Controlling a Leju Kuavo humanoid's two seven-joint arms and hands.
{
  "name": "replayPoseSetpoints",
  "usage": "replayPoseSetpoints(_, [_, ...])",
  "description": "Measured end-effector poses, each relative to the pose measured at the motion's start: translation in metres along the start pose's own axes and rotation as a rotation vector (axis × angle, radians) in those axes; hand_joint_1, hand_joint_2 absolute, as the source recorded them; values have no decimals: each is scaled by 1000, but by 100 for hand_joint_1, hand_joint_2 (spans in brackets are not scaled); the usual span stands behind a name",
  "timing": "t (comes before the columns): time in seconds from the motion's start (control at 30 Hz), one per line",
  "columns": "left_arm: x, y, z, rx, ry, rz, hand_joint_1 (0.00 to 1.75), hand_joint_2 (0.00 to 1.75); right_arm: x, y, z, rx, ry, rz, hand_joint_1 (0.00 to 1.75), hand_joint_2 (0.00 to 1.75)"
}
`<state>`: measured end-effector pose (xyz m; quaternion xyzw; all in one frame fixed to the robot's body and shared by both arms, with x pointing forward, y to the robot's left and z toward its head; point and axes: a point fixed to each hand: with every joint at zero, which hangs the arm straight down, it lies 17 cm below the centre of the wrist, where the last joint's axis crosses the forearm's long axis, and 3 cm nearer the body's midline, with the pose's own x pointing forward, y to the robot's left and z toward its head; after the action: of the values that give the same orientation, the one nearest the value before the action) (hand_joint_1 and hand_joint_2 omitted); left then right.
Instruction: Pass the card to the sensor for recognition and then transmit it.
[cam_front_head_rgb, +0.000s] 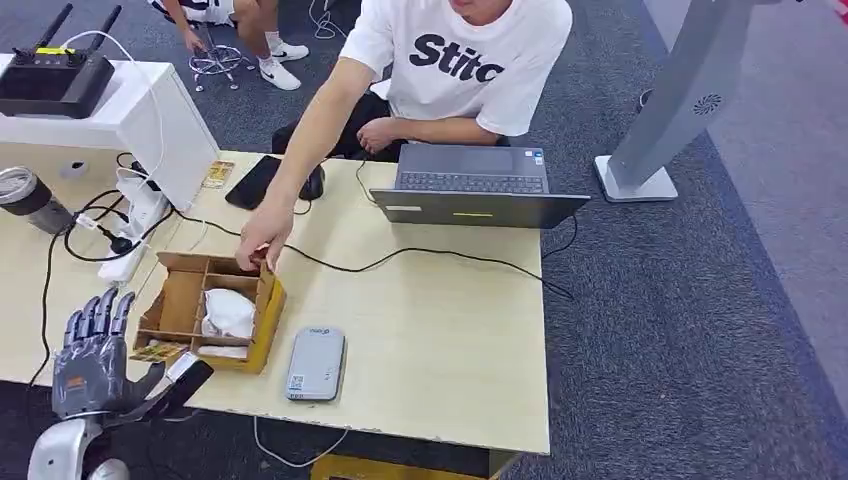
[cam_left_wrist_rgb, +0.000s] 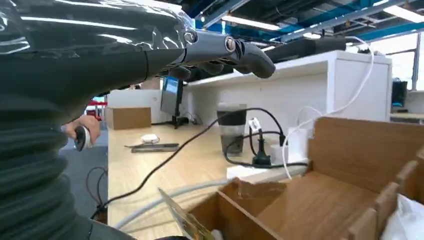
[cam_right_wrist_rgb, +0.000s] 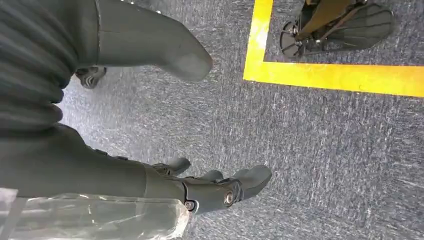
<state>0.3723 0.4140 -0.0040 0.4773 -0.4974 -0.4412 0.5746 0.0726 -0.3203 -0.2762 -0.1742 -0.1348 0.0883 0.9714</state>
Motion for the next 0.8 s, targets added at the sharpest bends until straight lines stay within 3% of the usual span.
replayPoseSetpoints(0.4, [-16, -34, 15, -172, 13, -9, 0, 175, -2, 0, 0, 1, 9, 4, 0, 175])
replayPoseSetpoints(0.47, [-19, -35, 17, -181, 14, -15, 10, 175, -2, 0, 0, 1, 8, 4, 0, 175])
replayPoseSetpoints(0.57, [-23, -34, 18, -184, 15, -23, 68, 175, -2, 0, 0, 1, 8, 5, 0, 175])
replayPoseSetpoints(0.6, [-24, -34, 18, -185, 14, -27, 75, 175, -2, 0, 0, 1, 8, 5, 0, 175])
replayPoseSetpoints(0.67, [-25, -33, 18, -186, 14, -30, 105, 175, -2, 0, 0, 1, 7, 6, 0, 175])
replayPoseSetpoints(0.7, [-25, -33, 18, -186, 14, -31, 112, 175, -2, 0, 0, 1, 7, 6, 0, 175])
replayPoseSetpoints(0.8, [-25, -33, 17, -185, 12, -33, 87, 175, -2, 0, 0, 1, 6, 7, 0, 175])
